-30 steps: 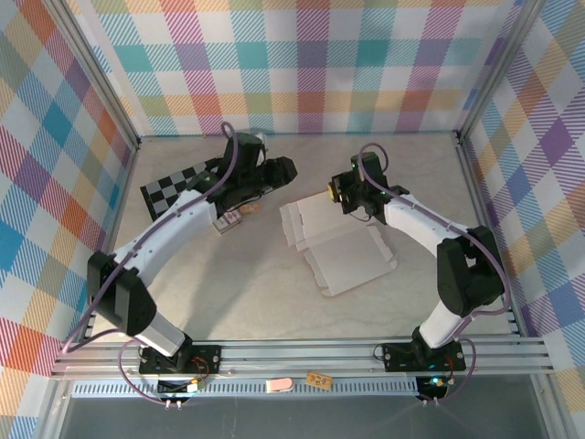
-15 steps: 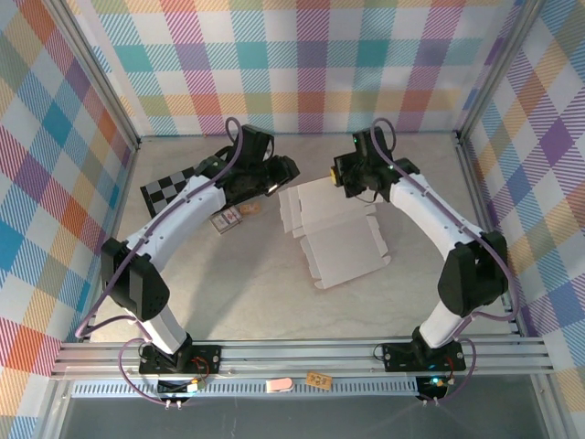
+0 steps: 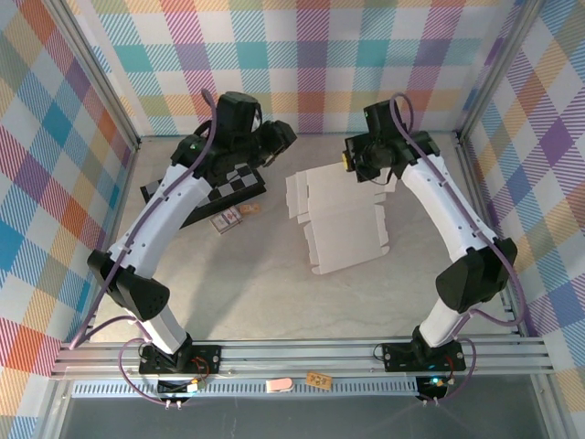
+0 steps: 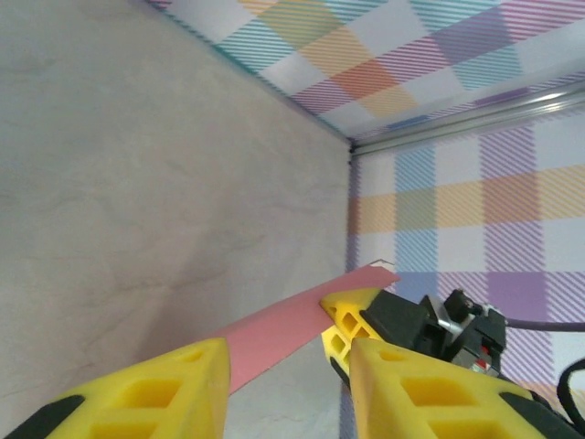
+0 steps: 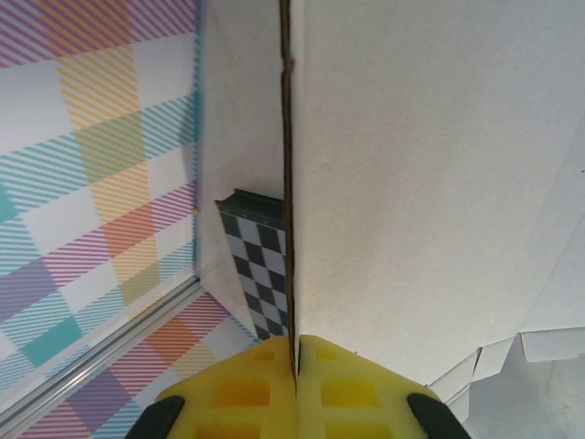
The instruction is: Fold the paper box
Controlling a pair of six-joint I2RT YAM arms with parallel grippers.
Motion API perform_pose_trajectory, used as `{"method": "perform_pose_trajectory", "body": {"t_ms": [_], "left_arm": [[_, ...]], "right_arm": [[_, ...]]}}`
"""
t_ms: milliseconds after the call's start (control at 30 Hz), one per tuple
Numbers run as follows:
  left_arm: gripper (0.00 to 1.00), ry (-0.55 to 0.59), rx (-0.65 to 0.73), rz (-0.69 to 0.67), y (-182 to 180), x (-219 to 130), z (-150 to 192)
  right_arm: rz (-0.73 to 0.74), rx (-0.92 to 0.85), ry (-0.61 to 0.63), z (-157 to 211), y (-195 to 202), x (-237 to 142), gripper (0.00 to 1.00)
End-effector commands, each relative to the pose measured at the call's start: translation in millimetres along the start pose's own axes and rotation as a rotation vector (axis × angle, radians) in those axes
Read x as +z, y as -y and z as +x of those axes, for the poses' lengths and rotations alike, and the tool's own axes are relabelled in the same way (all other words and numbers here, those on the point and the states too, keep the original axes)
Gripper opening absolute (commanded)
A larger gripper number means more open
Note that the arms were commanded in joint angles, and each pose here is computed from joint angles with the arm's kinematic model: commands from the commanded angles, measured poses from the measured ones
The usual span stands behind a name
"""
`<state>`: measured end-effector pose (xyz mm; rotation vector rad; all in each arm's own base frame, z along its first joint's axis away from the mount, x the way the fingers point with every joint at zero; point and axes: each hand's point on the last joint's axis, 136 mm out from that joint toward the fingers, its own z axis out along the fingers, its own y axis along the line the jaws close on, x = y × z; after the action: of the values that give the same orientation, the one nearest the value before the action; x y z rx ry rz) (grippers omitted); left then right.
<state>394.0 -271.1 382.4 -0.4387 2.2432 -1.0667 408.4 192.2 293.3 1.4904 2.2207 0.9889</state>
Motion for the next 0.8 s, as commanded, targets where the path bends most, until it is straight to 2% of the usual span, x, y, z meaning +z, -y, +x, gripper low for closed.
{"method": "perform_pose_trajectory", "body": {"t_ms": [0, 233, 467, 767], "left_arm": [[0.37, -0.038, -0.001, 0.048, 19.3, -3.8, 2.6], [0.33, -0.081, 0.033, 0.12, 46.4, 6.2, 8.3], [0.32, -0.149, 0.072, 0.1, 43.9, 17.4, 26.0], [0.32, -0.172, 0.102, 0.099, 49.3, 19.1, 40.2]], "right_arm": [[0.005, -0.014, 0.03, -7.3, -6.7, -15.1, 0.0], [-0.037, -0.018, 0.039, -13.4, -20.7, -24.6, 0.0], [-0.068, -0.014, 0.042, -17.9, -27.6, -30.5, 0.0], [-0.091, 0.007, 0.055, -24.1, -31.6, -45.2, 0.0]]}}
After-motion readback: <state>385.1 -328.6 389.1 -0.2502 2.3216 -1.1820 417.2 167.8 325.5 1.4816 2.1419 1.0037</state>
